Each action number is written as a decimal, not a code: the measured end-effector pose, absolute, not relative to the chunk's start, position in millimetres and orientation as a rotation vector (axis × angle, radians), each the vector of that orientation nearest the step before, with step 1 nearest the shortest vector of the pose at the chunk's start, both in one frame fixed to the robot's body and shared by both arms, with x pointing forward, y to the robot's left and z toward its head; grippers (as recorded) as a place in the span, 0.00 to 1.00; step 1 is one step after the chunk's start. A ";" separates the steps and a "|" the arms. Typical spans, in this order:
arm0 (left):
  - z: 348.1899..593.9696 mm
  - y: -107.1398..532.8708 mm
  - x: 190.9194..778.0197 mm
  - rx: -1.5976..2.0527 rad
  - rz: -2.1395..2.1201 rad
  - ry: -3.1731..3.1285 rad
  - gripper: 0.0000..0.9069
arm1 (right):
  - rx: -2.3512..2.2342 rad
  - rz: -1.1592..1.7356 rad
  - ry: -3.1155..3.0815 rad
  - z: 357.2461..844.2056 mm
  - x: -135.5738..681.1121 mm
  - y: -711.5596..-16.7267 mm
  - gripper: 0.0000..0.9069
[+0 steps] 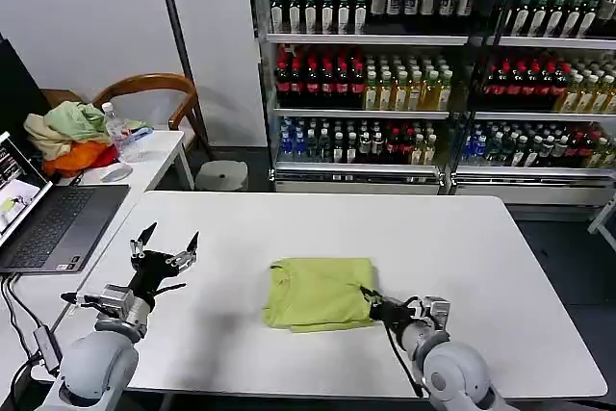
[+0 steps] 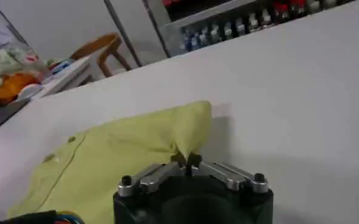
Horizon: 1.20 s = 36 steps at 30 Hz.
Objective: Fold and organize the clothes.
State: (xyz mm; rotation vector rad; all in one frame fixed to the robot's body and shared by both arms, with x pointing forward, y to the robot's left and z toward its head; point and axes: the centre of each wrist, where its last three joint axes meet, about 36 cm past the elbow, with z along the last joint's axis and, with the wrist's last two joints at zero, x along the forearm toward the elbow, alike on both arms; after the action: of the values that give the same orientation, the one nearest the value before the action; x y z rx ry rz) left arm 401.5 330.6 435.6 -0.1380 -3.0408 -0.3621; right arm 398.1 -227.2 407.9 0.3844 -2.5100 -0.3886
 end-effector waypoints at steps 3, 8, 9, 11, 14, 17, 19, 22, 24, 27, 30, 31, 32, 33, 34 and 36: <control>435.4 328.9 401.6 -0.145 -0.359 -3.041 1.00 | 0.368 -0.377 -2.523 407.0 397.9 -233.2 0.00; 436.3 325.4 400.7 -0.159 -0.357 -3.043 1.00 | 0.367 -0.365 -2.544 406.2 399.2 -234.5 0.00; 436.2 324.9 400.2 -0.162 -0.356 -3.042 1.00 | 0.367 -0.363 -2.549 406.0 399.7 -234.3 0.00; 436.6 324.9 399.8 -0.165 -0.359 -3.041 1.00 | 0.369 -0.361 -2.556 405.4 400.9 -233.5 0.00; 436.9 325.6 399.2 -0.164 -0.362 -3.040 1.00 | 0.371 -0.358 -2.563 404.1 402.8 -231.5 0.00; 437.0 325.4 398.1 -0.166 -0.362 -3.038 1.00 | 0.375 -0.350 -2.567 403.2 404.3 -229.2 0.71; 437.4 325.0 397.2 -0.168 -0.363 -3.038 1.00 | 0.374 -0.339 -2.570 403.2 404.2 -229.5 1.00; 438.4 325.3 396.4 -0.169 -0.366 -3.039 1.00 | 0.374 -0.318 -2.576 404.6 403.0 -231.6 1.00; 438.9 325.2 396.5 -0.169 -0.366 -3.040 1.00 | 0.372 -0.298 -2.583 407.1 401.9 -234.3 1.00; 440.4 323.8 396.6 -0.175 -0.365 -3.045 1.00 | 0.372 -0.262 -2.603 412.8 399.6 -239.2 1.00; 441.5 323.3 396.9 -0.177 -0.365 -3.048 1.00 | 0.366 -0.211 -2.639 420.5 397.8 -246.4 1.00; 441.7 323.2 396.9 -0.177 -0.365 -3.049 1.00 | 0.361 -0.188 -2.657 423.9 397.8 -249.6 1.00; 442.0 323.1 396.8 -0.178 -0.366 -3.050 1.00 | 0.356 -0.166 -2.675 427.3 398.1 -252.8 1.00; 442.4 323.0 396.7 -0.179 -0.367 -3.051 1.00 | 0.349 -0.144 -2.695 431.0 398.6 -256.4 1.00; 442.5 322.8 396.4 -0.180 -0.367 -3.051 1.00 | 0.340 -0.119 -2.718 435.1 399.7 -260.4 1.00; 442.9 322.0 395.9 -0.186 -0.366 -3.054 1.00 | 0.318 -0.081 -2.756 441.2 401.9 -267.5 1.00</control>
State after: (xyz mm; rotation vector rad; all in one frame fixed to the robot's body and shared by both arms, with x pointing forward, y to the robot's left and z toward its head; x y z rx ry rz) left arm 395.9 322.0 442.9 -0.1858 -3.0538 -0.3664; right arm 401.9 -267.5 441.2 0.3180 -2.7558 -0.0807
